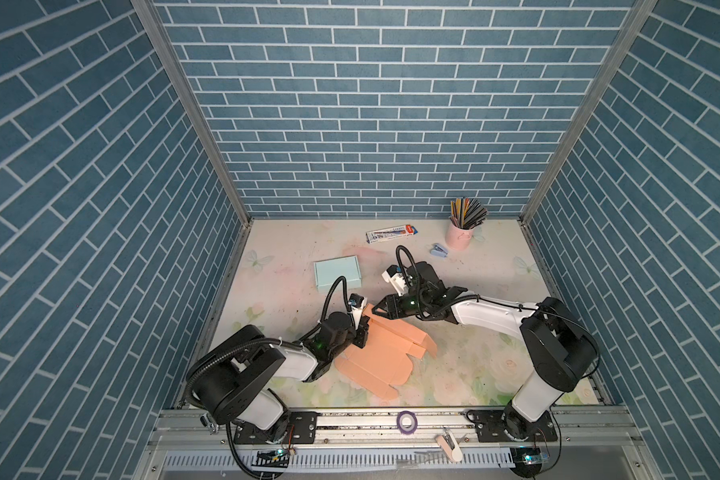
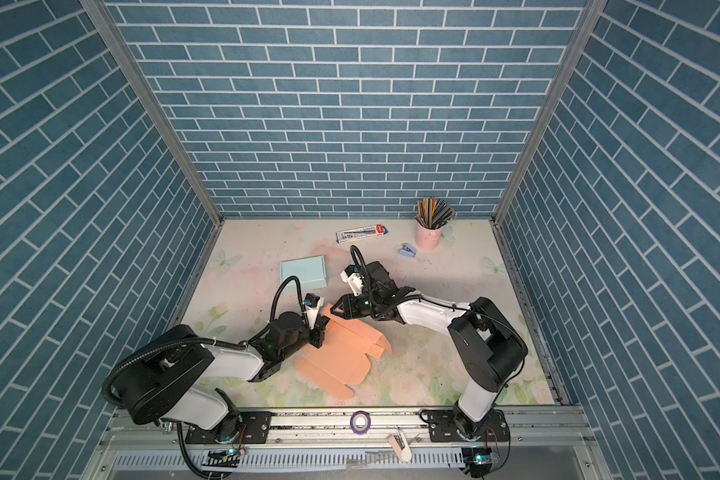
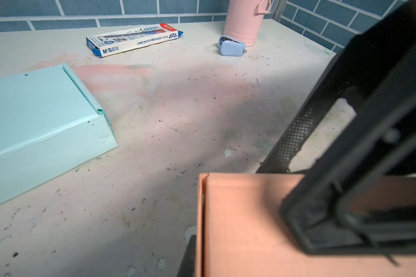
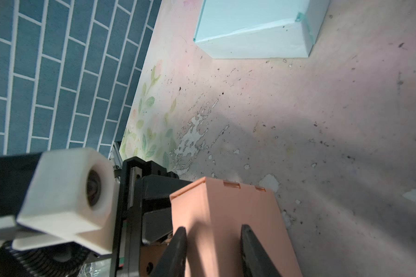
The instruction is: Fold the paper box
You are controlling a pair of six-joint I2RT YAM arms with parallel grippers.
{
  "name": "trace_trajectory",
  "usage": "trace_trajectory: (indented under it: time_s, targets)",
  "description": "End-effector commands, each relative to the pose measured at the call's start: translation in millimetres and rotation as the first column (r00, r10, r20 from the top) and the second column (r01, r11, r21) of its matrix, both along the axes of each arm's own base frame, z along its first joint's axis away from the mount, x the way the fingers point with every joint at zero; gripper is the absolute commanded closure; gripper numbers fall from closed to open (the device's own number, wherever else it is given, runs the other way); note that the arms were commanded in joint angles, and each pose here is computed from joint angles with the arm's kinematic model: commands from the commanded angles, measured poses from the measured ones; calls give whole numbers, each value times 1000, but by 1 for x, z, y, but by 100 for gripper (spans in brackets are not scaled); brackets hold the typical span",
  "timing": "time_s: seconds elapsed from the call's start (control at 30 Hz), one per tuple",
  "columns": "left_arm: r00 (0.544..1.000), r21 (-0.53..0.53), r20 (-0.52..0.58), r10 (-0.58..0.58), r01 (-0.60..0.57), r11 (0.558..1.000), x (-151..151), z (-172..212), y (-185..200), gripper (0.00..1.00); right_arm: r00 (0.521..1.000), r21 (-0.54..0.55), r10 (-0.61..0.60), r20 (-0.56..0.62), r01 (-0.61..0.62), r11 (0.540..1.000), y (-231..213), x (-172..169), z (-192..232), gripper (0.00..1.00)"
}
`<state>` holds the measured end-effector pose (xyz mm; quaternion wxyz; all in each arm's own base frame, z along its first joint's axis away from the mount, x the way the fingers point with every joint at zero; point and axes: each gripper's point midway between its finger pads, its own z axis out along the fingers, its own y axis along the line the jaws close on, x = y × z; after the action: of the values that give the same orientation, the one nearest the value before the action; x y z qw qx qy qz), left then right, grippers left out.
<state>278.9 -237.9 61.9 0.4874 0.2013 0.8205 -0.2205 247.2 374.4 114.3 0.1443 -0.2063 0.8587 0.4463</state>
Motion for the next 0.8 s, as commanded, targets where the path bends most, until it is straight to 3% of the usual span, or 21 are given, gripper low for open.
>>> trace_trajectory:
  time_s: [0.0,0.77]
  targets:
    - [999,-38,39,28,-26,999,8,10,-4,87,998,2,-1,-62,1,1000,4,-13,-6,63]
    - [999,4,-1,52,-52,999,1,-24,7,82,998,-46,-34,-44,32,998,-3,-14,-16,65]
